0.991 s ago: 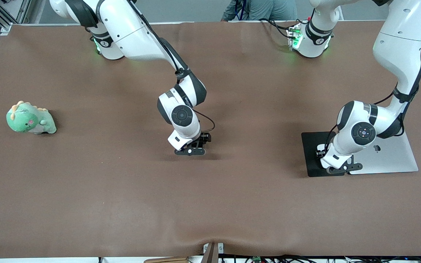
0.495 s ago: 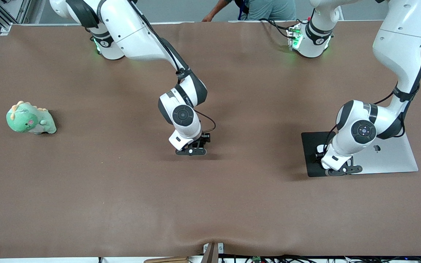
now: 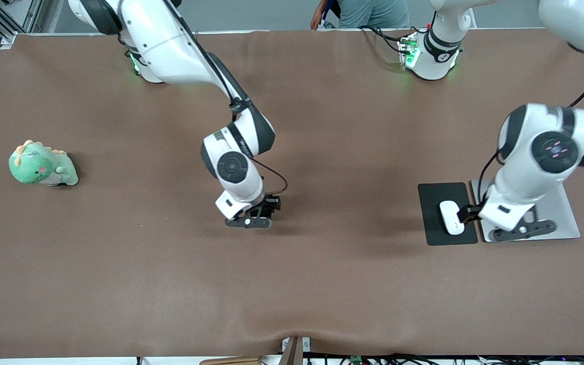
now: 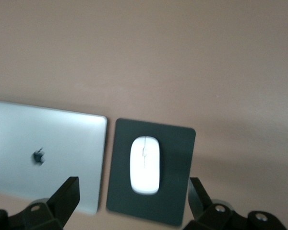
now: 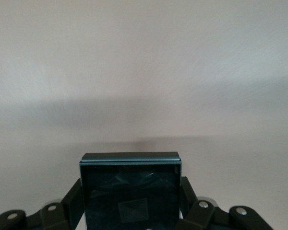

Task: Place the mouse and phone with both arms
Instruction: 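Carry the phone toward the plush toy while the left gripper withdraws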

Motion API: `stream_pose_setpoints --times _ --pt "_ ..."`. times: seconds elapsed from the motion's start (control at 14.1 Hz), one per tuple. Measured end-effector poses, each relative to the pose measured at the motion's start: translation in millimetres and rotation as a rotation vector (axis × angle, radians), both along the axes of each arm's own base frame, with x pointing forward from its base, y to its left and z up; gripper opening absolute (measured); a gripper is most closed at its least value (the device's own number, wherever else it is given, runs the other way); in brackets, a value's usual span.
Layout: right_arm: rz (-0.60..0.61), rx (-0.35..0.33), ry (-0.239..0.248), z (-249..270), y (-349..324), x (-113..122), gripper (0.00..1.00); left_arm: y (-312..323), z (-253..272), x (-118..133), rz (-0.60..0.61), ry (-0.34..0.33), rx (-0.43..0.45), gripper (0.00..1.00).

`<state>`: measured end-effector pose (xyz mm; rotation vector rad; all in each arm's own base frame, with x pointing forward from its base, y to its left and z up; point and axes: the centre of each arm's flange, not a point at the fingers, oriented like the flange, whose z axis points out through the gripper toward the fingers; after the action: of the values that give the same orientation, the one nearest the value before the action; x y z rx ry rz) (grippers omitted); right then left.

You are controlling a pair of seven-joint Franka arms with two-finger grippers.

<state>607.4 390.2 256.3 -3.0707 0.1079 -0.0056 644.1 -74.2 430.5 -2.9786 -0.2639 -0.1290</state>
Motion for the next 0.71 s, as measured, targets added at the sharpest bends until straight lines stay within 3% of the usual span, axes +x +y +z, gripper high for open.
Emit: stream_pose_setpoints --times 0.14,0.35,0.5,0.71 --pt "0.002 0.001 0.027 55 -52 22 0.8 7 66 -5 0.009 0.04 -0.02 1.0" --pt "0.058 0.014 0.043 106 -195 65 0.8 16 142 -17 -0.059 0.048 -0.016 1.0" --pt "0.062 0.019 0.069 103 -289 78 0.8 19 176 -32 -0.1 0.035 -0.039 1.0" --pt "0.035 0.029 0.139 67 -390 68 0.8 37 210 -53 -0.135 0.028 -0.093 1.0"
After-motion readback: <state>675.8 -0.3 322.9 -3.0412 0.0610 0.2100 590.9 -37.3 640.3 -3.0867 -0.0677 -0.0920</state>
